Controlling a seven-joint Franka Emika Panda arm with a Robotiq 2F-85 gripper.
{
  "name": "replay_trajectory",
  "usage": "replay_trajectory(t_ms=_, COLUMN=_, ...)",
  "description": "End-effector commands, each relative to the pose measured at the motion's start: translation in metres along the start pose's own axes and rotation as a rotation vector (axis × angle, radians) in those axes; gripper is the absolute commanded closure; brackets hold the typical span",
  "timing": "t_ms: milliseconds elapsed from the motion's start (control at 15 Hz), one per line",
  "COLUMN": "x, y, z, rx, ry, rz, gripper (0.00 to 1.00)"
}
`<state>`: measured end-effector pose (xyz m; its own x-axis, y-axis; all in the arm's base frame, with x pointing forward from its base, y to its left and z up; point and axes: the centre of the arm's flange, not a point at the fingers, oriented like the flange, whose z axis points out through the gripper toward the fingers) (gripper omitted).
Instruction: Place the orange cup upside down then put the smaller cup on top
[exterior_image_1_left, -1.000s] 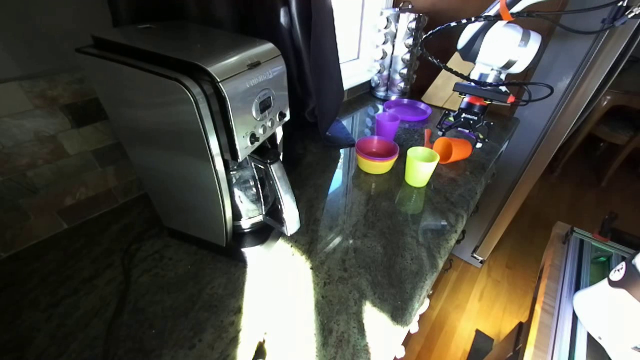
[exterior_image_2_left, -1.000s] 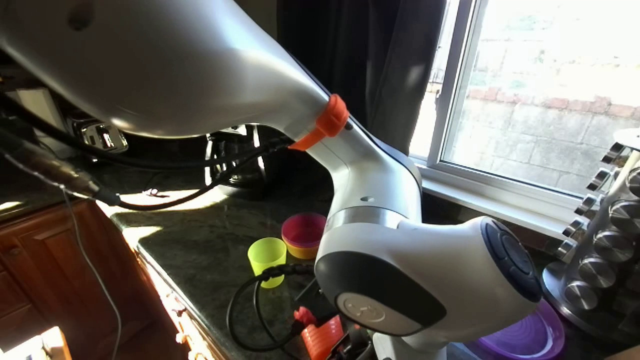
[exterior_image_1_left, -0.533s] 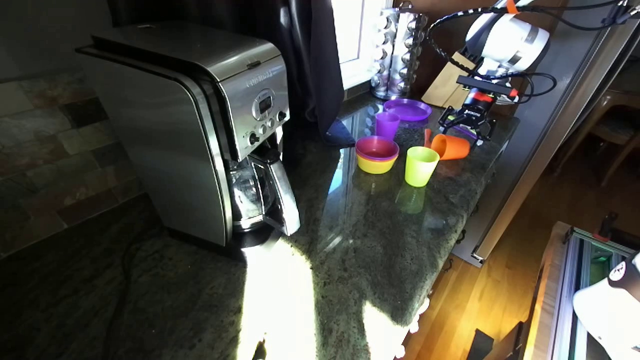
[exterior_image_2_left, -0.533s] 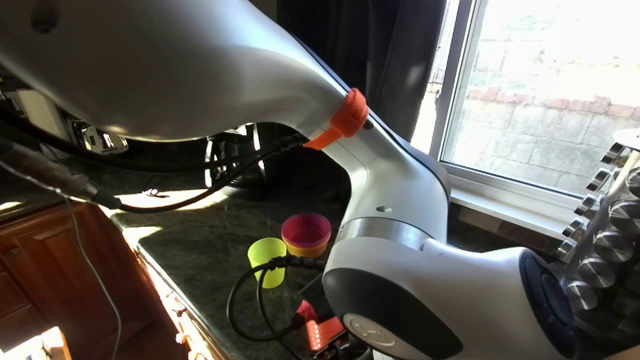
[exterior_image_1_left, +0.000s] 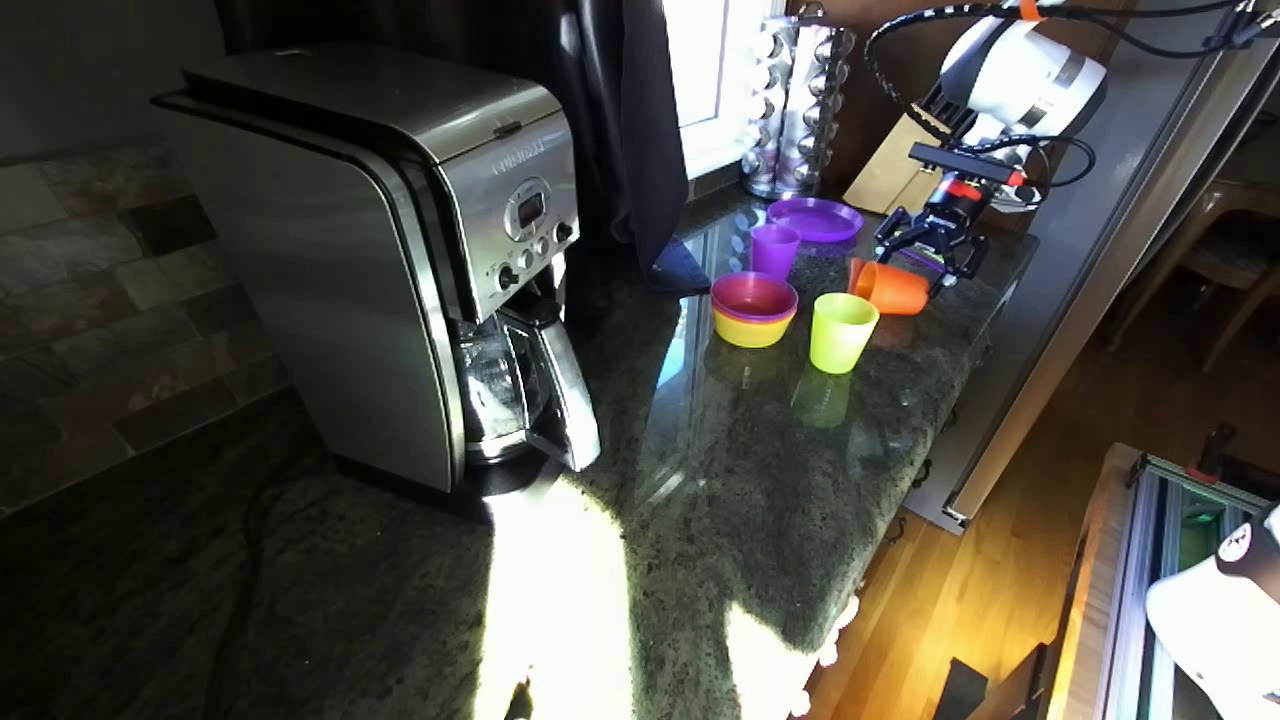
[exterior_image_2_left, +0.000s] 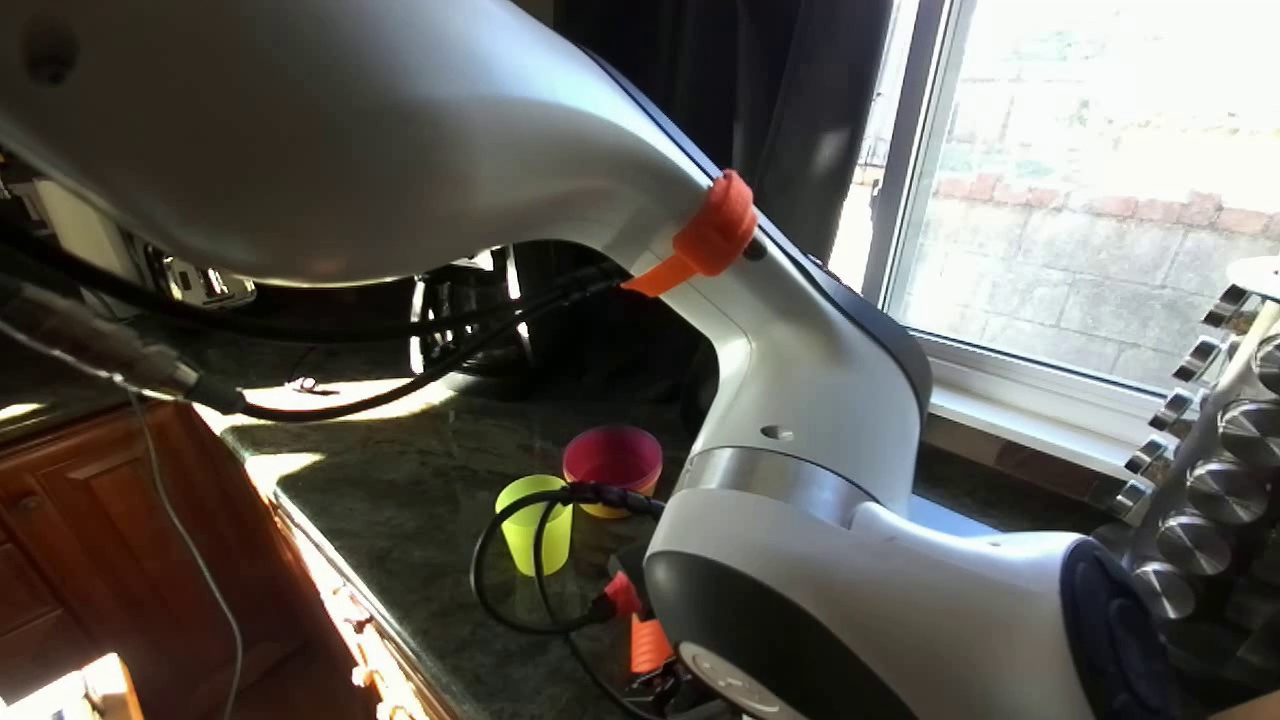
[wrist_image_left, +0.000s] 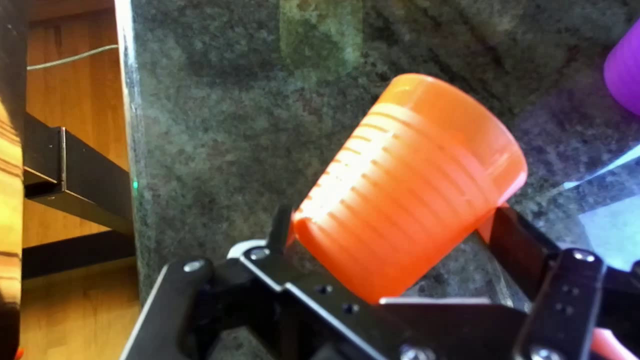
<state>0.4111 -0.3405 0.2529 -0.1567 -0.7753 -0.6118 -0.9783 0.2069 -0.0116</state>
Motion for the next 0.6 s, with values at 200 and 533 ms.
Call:
replay_trajectory(t_ms=200, x=-0.0011, y=0.0048, z=-0.0006, rx=0.023, ry=-0.035, rz=0.066, gripper=0.0)
replay_trajectory(t_ms=533, x=0.0004, y=0.003, z=-0.0001, rx=-0.006, ry=-0.019, rz=0.049, gripper=0.26)
